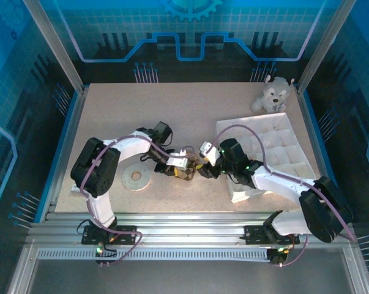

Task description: Roll the socks

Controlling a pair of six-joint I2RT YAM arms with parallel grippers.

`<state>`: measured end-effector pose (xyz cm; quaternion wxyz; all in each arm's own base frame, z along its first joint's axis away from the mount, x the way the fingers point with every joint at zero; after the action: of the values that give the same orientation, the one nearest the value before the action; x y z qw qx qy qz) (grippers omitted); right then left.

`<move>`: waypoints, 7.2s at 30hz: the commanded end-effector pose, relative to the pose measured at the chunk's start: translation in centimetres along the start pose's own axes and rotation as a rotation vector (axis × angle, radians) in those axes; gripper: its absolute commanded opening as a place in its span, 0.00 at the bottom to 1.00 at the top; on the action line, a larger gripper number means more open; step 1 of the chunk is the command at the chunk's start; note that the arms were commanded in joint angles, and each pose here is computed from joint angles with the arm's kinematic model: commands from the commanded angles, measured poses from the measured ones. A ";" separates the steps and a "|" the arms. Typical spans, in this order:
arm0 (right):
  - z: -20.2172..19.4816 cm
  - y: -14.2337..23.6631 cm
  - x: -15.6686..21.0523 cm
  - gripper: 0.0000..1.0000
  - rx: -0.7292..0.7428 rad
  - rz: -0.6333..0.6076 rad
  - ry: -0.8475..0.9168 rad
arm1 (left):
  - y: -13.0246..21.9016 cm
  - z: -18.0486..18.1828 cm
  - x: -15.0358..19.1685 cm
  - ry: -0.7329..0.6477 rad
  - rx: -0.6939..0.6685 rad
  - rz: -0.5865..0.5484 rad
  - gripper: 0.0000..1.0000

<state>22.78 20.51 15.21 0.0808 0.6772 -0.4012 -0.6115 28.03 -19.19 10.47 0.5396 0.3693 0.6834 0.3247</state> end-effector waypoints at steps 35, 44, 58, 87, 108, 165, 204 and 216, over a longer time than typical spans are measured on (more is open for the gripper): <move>6.0 -8.4 -0.4 0.33 -0.069 0.287 0.705 | -0.5 1.4 -3.0 0.399 0.313 0.120 0.00; 7.4 -8.8 -0.4 0.00 -0.137 0.231 0.777 | 5.2 1.6 -1.2 0.465 0.165 -0.111 0.21; 8.0 -11.8 -3.6 0.00 -0.346 0.028 0.791 | 12.6 2.2 0.6 0.776 -0.114 -0.348 0.35; 6.3 -11.4 -1.9 0.00 -0.361 0.098 0.623 | 0.7 4.8 5.9 1.277 -0.066 0.206 0.09; 4.3 -12.5 -1.1 0.00 -0.705 0.386 0.121 | 8.4 6.7 5.5 1.312 -0.253 -0.161 0.17; 1.8 -12.7 -1.2 0.00 -0.744 0.433 -0.082 | 1.0 -5.3 3.3 0.055 -0.580 -0.109 0.49; 4.9 -6.6 -3.3 0.56 -0.003 0.148 0.575 | 2.7 -2.8 4.1 0.500 0.016 -0.003 0.00; 5.1 -4.7 -3.1 0.60 0.152 0.088 0.630 | 3.2 -1.6 3.4 0.559 0.067 0.036 0.00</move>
<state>20.54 27.17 12.12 0.2058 0.7984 -0.4288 -0.3691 27.03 -14.93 11.79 0.3516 0.2716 0.7944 0.4142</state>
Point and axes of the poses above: each hand's point on the last joint's axis, 136 mm out from that joint toward the fingers, its own y axis back along the fingers, its own z axis along the line the jaws close on, x = y × z, the point moved 8 cm from there along y, back along the fingers, and after that the axes turned 14 degrees about y, right-handed, at the moved point
